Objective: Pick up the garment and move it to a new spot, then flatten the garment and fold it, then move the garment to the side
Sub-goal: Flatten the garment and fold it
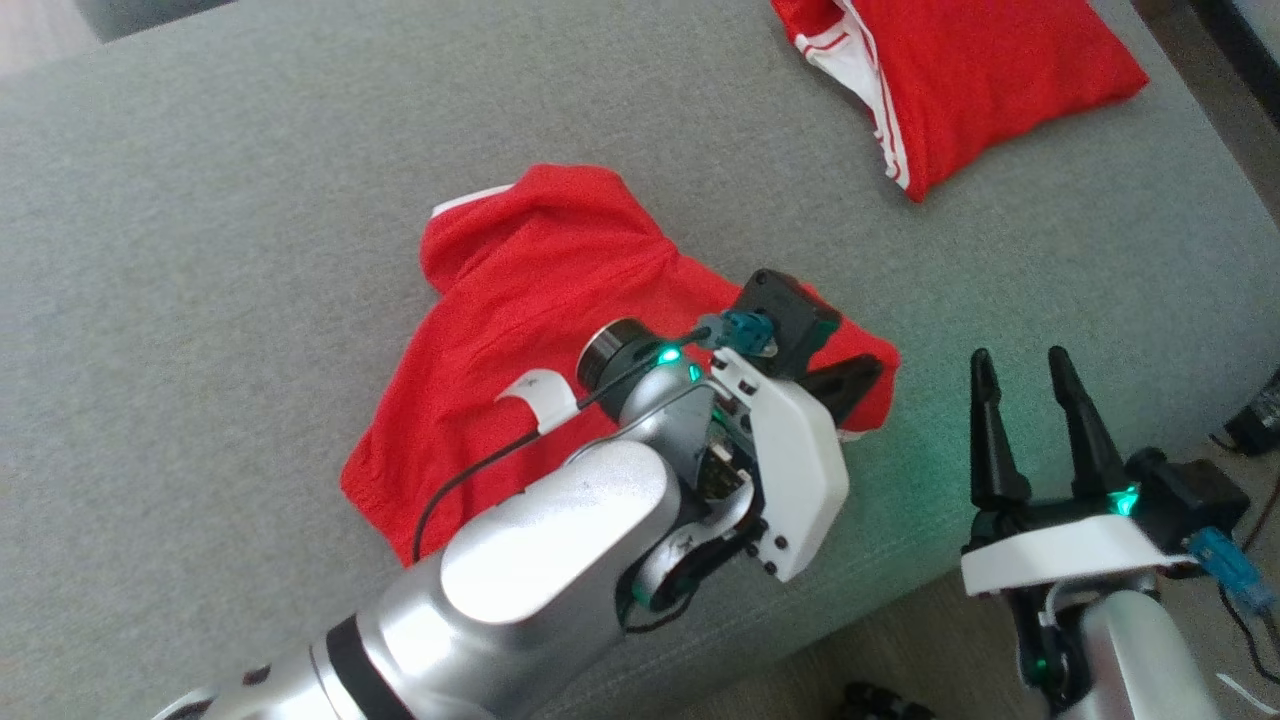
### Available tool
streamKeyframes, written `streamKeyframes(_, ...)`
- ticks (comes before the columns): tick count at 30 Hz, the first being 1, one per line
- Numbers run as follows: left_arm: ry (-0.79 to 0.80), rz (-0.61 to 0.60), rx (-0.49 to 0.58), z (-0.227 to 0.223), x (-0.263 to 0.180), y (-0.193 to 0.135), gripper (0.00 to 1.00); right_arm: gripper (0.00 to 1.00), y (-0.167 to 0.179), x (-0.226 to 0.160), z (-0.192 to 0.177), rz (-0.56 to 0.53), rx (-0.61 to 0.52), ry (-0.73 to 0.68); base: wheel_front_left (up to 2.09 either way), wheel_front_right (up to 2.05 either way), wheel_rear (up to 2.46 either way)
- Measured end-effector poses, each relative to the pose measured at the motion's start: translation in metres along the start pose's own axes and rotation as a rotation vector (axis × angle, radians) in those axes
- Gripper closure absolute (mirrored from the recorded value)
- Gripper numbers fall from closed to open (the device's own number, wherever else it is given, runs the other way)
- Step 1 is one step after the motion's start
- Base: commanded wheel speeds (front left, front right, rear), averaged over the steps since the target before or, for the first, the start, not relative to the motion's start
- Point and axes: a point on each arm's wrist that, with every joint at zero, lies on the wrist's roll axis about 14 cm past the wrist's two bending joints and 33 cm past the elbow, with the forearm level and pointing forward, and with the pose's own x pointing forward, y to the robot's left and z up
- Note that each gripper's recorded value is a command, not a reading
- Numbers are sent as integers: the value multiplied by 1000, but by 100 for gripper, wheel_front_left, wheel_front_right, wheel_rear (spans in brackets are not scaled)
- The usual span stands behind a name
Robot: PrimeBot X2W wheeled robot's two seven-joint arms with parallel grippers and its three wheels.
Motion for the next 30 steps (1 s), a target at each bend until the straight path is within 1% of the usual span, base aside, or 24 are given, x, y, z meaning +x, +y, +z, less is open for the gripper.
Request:
streamKeyframes(3, 25, -5, -45, -11, 5, 4, 100, 0, 1, -1, -4, 0, 2, 15, 0, 0, 0)
streamKeyframes(6, 32, 8, -64, -17, 13, 15, 100, 0, -1, 0, -7, -10, 11, 24, 0, 0, 0)
streamKeyframes(8, 30, 32, -58, -19, 19, 27, 100, 0, -1, 2, -6, -12, 15, 23, 0, 0, 0)
streamKeyframes(12, -10, 84, -81, -9, 28, 54, 100, 0, -2, 6, -2, -14, 2, 16, 0, 0, 0)
streamKeyframes(13, -26, 98, -91, -6, 30, 60, 96, 0, -3, 5, -1, -15, 0, 13, 0, 0, 0)
streamKeyframes(14, -41, 113, -96, -4, 32, 65, 88, 0, -3, 5, 0, -15, -1, 9, 0, 0, 0)
streamKeyframes(15, -58, 126, -99, -2, 33, 70, 76, 0, -2, 5, 2, -14, -3, 3, 0, 0, 0)
streamKeyframes(16, -66, 136, -104, -2, 34, 74, 62, 0, -1, 6, 5, -10, -4, -6, 0, 0, 0)
streamKeyframes(17, -72, 136, -121, -2, 35, 76, 49, 0, 1, 6, 7, -6, -5, -13, 0, 0, 0)
streamKeyframes(18, -74, 129, -148, -3, 36, 76, 14, 0, 2, 6, 9, 0, -5, -19, 0, 0, 0)
streamKeyframes(19, -64, 115, -176, -7, 36, 74, 0, 0, 4, 6, 11, 4, -5, -25, 0, 0, 0)
streamKeyframes(21, -38, 85, -214, -15, 37, 66, 0, 0, 6, 7, 14, 10, -5, -33, 0, 0, 0)
streamKeyframes(23, -9, 68, -224, -24, 36, 61, 0, 0, 7, 8, 15, 16, -5, -38, 0, 0, 0)
streamKeyframes(25, -8, 87, -208, -30, 34, 64, 0, 0, 11, 10, 17, 29, -8, -46, 0, 0, 0)
streamKeyframes(30, -96, 169, -196, -19, 23, 84, 0, 0, 15, 14, 21, 46, -19, -59, 0, 0, 0)
